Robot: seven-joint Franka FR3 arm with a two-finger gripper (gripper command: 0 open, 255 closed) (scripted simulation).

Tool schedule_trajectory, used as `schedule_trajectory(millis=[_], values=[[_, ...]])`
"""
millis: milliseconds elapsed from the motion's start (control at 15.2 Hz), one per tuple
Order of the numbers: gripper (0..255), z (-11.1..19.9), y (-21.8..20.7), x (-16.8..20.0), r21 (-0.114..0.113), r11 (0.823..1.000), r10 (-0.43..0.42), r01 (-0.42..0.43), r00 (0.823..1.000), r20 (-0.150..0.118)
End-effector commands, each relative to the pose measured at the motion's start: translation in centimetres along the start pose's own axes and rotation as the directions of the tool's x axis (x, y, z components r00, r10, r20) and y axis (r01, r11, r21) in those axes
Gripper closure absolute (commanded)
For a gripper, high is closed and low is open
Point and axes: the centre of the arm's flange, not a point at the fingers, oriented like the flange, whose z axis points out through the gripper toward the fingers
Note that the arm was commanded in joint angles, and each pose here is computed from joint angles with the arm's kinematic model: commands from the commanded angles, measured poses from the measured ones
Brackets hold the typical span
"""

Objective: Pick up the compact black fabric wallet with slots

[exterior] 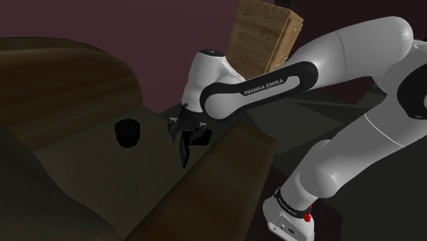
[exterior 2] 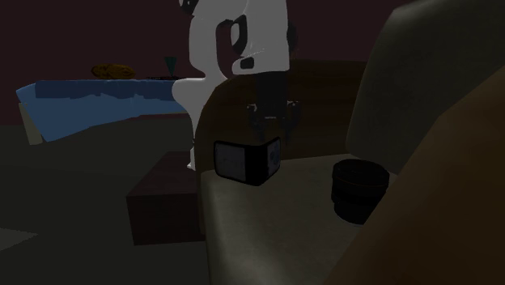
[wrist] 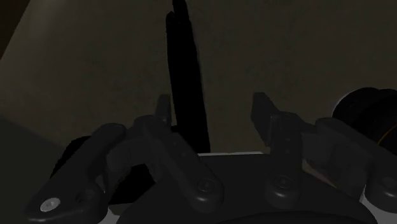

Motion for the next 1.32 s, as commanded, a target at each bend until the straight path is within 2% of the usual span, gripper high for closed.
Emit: schedule_trajectory(millis=[0,462,528,1254], values=[[255,2.5,0.5,-1.2,-0.079,0.994,-0.078,0.077,0.997,-0.007],[255,1.9,-0.3,-1.7,-0.079,0.994,-0.077,0.076,0.997,-0.009],[255,3.1,0.5,-0.8,-0.078,0.994,-0.080,0.079,0.997,-0.005],[255,-2.7,-0.1,-0.6,-0.078,0.994,-0.080,0.079,0.997,-0.005]])
